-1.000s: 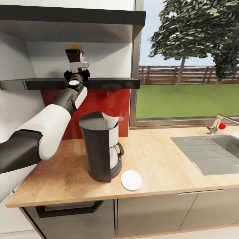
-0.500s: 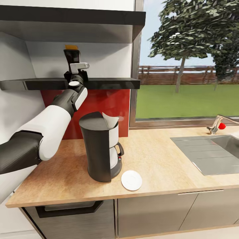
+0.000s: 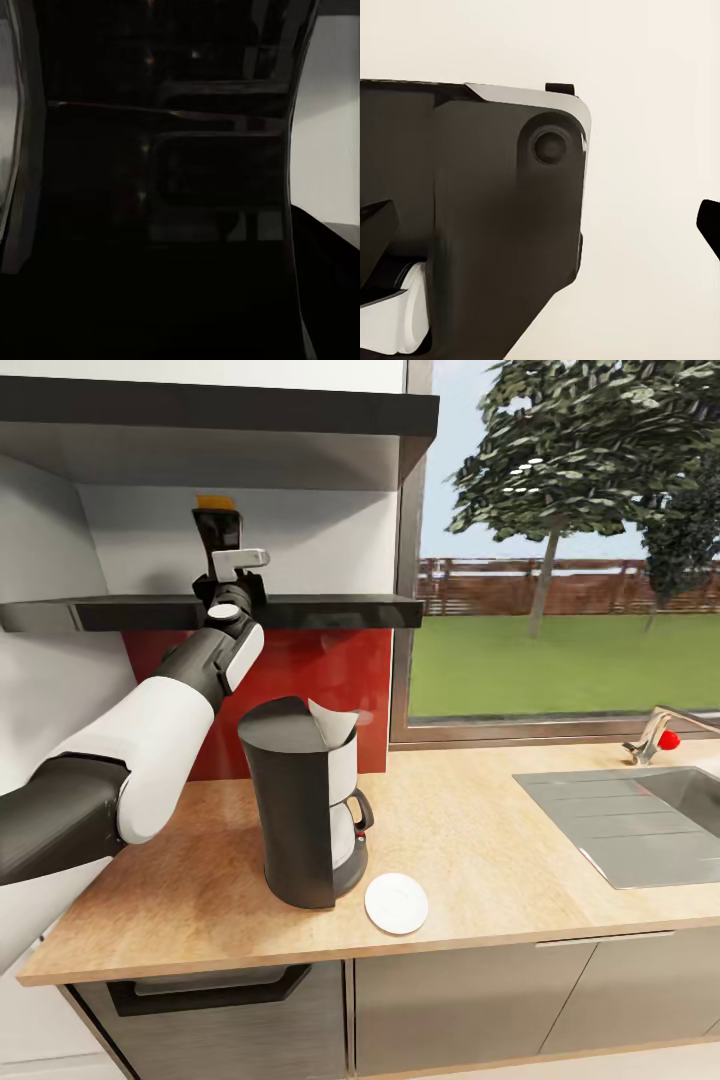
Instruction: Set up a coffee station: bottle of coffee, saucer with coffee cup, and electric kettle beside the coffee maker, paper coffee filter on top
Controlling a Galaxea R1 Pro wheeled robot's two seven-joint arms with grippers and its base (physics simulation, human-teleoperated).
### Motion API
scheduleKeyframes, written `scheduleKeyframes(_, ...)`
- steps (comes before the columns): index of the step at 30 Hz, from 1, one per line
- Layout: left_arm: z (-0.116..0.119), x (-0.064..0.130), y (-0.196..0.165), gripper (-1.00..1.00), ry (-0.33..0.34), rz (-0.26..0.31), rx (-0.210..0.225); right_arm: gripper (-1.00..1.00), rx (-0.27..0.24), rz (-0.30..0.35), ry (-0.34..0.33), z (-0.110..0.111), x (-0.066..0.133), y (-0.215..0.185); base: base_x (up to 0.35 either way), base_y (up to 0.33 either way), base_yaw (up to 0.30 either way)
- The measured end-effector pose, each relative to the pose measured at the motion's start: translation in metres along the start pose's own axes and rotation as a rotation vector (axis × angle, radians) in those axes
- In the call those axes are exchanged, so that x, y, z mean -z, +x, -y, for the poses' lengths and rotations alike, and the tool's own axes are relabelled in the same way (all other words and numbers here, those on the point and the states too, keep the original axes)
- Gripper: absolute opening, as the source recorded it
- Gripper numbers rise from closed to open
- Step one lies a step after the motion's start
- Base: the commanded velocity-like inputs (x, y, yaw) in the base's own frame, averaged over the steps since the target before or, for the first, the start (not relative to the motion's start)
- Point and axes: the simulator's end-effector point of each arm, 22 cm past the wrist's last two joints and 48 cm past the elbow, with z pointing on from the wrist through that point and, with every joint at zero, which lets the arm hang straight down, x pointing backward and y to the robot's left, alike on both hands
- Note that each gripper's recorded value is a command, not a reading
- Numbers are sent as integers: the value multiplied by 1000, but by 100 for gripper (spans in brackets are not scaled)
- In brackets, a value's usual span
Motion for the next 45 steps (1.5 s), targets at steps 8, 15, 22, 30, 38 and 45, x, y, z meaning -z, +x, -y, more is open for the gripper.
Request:
scheduleKeyframes(8,3,2,-28,-100,7,13,9,100,-3,0,-2,-2,0,-1,-39,0,0)
scheduleKeyframes(15,3,2,-35,-100,10,20,9,100,-3,0,-2,-2,0,-1,-299,0,0)
scheduleKeyframes(22,3,2,-35,-100,10,20,10,100,-3,-1,-2,-2,0,-1,-328,0,0)
scheduleKeyframes(30,3,6,-14,-100,12,-5,5,100,-3,1,-3,-2,0,-1,-207,0,0)
scheduleKeyframes(38,7,15,0,-100,34,-2,12,100,-3,2,-3,-2,0,-1,-10,0,0)
scheduleKeyframes(45,14,40,8,-100,105,9,32,100,-3,1,-3,-2,0,-1,0,0,0)
